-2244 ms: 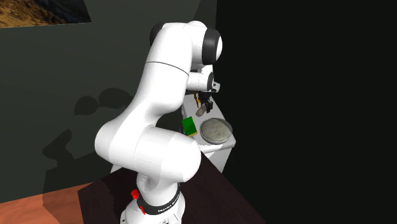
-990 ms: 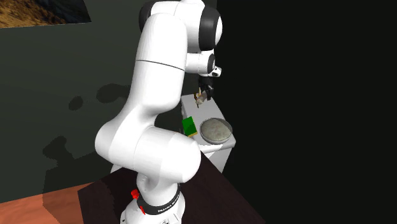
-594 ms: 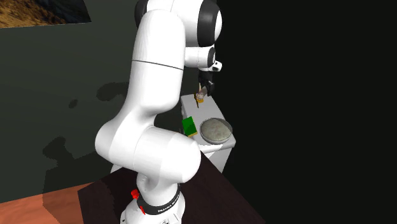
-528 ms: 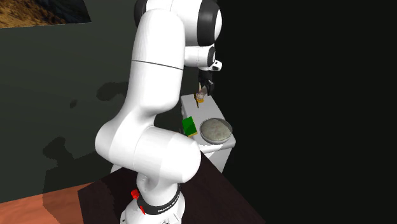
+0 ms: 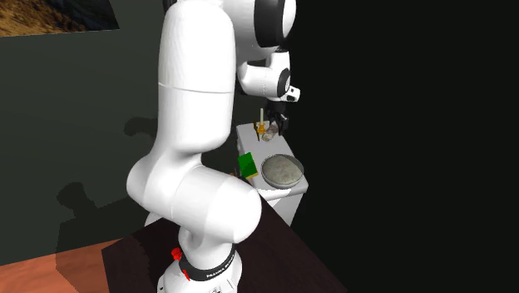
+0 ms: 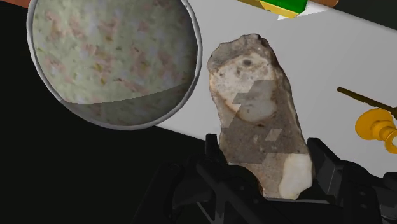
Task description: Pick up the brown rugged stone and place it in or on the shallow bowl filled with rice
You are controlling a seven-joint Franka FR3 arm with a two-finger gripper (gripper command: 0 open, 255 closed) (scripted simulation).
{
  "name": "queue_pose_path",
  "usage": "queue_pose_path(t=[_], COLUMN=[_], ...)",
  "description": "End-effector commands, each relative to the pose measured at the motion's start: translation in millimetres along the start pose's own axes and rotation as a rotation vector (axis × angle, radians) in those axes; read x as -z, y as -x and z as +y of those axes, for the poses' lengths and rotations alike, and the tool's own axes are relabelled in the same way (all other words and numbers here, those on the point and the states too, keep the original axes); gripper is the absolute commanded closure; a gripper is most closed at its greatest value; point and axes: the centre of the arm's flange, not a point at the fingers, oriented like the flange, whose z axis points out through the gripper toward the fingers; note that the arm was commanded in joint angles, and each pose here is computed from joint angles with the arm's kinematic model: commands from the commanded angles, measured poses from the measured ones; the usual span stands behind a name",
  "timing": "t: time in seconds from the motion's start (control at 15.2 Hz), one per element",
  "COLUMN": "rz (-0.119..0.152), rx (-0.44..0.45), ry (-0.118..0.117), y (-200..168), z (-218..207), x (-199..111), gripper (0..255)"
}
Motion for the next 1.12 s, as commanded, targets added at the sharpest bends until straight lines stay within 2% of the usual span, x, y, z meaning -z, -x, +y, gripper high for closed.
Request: queue_pose_path(t=[0.0, 0.53, 1.06], rz=[0.0, 0.0, 0.0], rx=[0.001, 0.001, 0.001], ry=[0.0, 0.0, 0.0], y=[8, 31, 33], z=[27, 133, 134], x=[0, 3, -39], gripper=[255, 255, 255])
